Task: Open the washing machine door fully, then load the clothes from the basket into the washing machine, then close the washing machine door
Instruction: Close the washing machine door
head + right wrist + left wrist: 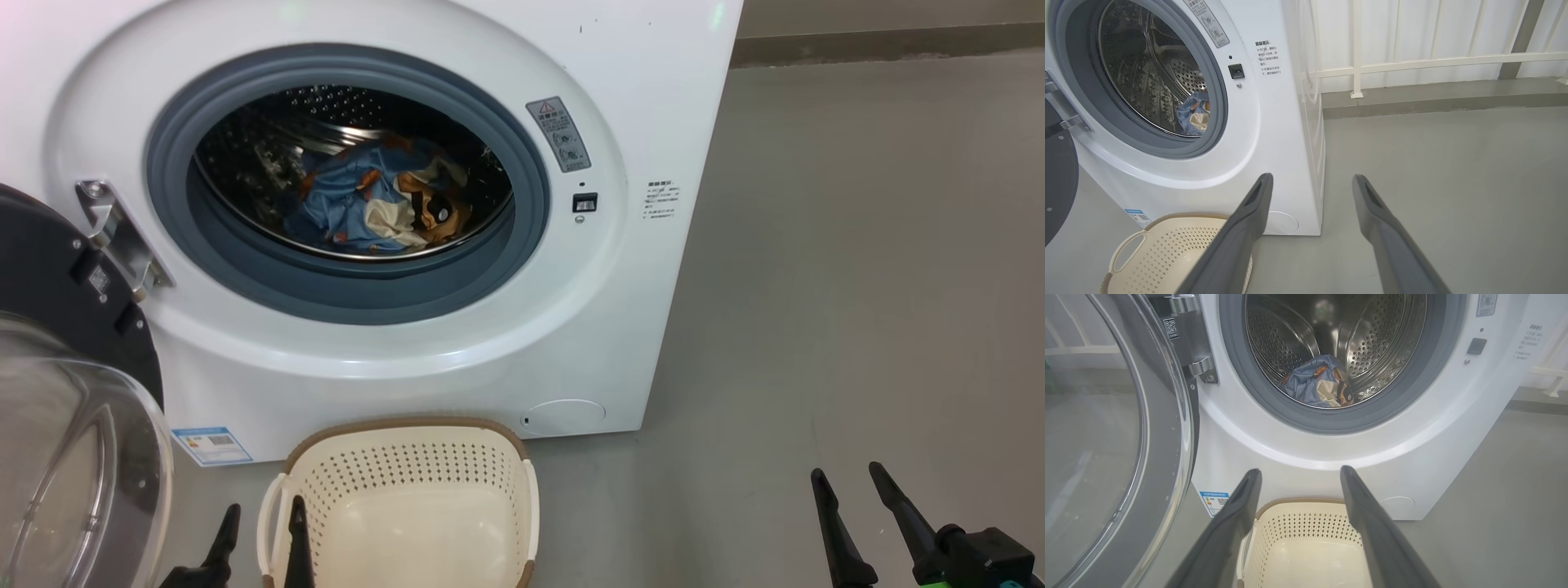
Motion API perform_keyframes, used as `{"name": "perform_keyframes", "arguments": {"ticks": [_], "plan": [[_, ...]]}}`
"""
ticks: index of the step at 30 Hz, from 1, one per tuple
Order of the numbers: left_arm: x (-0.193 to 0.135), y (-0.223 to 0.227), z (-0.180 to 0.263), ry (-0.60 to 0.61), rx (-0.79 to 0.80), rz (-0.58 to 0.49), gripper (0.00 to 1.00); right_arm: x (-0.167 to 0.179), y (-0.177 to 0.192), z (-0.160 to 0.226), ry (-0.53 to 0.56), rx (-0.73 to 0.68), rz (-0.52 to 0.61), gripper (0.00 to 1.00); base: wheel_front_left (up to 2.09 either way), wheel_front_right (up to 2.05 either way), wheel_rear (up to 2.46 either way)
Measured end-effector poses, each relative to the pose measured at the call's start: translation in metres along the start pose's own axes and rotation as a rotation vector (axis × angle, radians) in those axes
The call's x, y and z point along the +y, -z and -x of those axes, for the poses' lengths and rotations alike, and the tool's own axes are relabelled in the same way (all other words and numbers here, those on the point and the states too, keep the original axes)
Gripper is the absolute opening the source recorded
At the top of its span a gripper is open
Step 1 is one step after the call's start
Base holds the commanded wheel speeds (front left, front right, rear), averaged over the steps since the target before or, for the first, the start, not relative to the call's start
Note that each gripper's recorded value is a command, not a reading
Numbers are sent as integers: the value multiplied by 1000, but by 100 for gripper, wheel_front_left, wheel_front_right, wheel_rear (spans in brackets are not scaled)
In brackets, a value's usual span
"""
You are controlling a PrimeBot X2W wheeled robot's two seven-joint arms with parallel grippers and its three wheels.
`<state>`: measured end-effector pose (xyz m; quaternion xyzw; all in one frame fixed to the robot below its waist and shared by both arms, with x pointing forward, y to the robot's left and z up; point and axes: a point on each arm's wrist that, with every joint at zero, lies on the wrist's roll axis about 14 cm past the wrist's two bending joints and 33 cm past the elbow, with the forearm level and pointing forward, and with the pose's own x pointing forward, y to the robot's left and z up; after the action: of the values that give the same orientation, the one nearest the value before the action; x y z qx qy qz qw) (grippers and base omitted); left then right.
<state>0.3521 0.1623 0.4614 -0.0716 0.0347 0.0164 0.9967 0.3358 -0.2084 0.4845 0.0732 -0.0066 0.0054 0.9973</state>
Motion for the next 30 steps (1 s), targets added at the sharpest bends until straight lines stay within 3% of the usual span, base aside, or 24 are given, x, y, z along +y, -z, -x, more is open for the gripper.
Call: {"name": "perform_keyframes", "arguments": {"ticks": [18,30], "plan": [[0,0,-1,-4,-1,-1,100,0,2,-1,1,7,-1,100,-128,128,0],[0,0,0,-5,-1,-1,100,2,2,-2,-3,6,-4,100,-23,23,0]]}}
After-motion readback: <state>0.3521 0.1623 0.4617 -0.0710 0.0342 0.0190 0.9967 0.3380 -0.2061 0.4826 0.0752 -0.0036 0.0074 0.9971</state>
